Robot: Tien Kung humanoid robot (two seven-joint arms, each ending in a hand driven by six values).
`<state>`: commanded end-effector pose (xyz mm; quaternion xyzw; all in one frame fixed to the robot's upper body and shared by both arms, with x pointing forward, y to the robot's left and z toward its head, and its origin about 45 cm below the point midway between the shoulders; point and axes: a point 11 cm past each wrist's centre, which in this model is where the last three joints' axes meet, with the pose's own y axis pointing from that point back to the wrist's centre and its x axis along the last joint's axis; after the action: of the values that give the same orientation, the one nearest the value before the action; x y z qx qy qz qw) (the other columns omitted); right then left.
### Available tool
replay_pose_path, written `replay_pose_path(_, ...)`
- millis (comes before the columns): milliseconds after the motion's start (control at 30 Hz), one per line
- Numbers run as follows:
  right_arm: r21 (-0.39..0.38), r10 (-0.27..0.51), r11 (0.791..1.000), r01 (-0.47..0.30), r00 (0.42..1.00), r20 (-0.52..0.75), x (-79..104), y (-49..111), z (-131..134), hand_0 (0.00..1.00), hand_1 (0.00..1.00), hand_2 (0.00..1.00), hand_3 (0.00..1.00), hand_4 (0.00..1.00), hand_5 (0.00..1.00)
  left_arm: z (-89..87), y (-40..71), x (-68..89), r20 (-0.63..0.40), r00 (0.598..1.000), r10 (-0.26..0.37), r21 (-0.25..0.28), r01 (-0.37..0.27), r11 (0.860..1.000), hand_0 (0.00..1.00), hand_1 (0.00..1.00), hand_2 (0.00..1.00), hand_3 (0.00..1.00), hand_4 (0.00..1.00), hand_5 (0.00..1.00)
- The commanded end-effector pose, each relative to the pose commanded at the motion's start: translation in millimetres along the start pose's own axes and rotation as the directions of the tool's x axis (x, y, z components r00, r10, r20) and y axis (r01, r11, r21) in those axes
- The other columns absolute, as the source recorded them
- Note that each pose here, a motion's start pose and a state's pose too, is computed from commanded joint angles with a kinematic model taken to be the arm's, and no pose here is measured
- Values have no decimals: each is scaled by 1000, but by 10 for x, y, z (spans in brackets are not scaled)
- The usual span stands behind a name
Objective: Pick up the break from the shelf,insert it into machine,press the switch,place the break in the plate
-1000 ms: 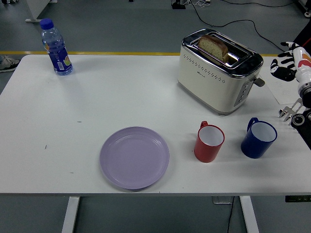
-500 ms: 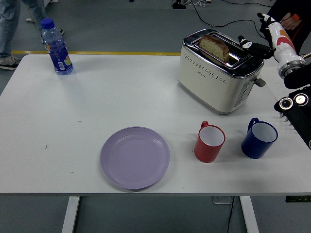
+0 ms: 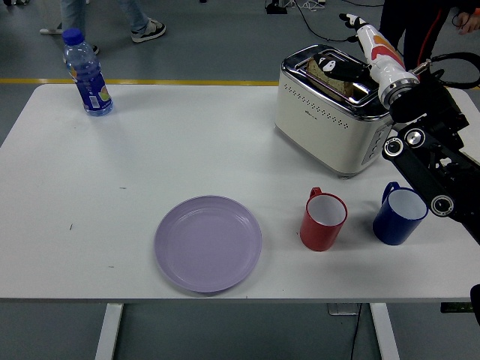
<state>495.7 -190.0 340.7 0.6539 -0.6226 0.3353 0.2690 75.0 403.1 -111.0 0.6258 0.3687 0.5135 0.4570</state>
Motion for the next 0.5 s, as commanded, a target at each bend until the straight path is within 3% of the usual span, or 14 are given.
replay_pose_path(300, -60, -49, 997, 44, 996, -70, -186, -112, 70, 874, 848, 920, 927, 781, 427, 26, 4, 9, -3, 1000, 2, -6, -2, 1000, 678, 697, 687, 560, 288, 868)
replay_pose_path(333, -66, -51, 997, 46, 996, -76, -198, -119, 79, 853, 835, 882, 895, 777, 418, 28, 4, 9, -3, 1000, 2, -6, -2, 1000, 678, 698, 687, 559, 288, 864)
replay_pose_path(500, -77, -35, 997, 28, 996, -83, -227, -134, 131, 853, 835, 882, 895, 777, 418, 37, 6, 11, -3, 1000, 3, -9, -3, 1000, 678, 698, 687, 559, 288, 864)
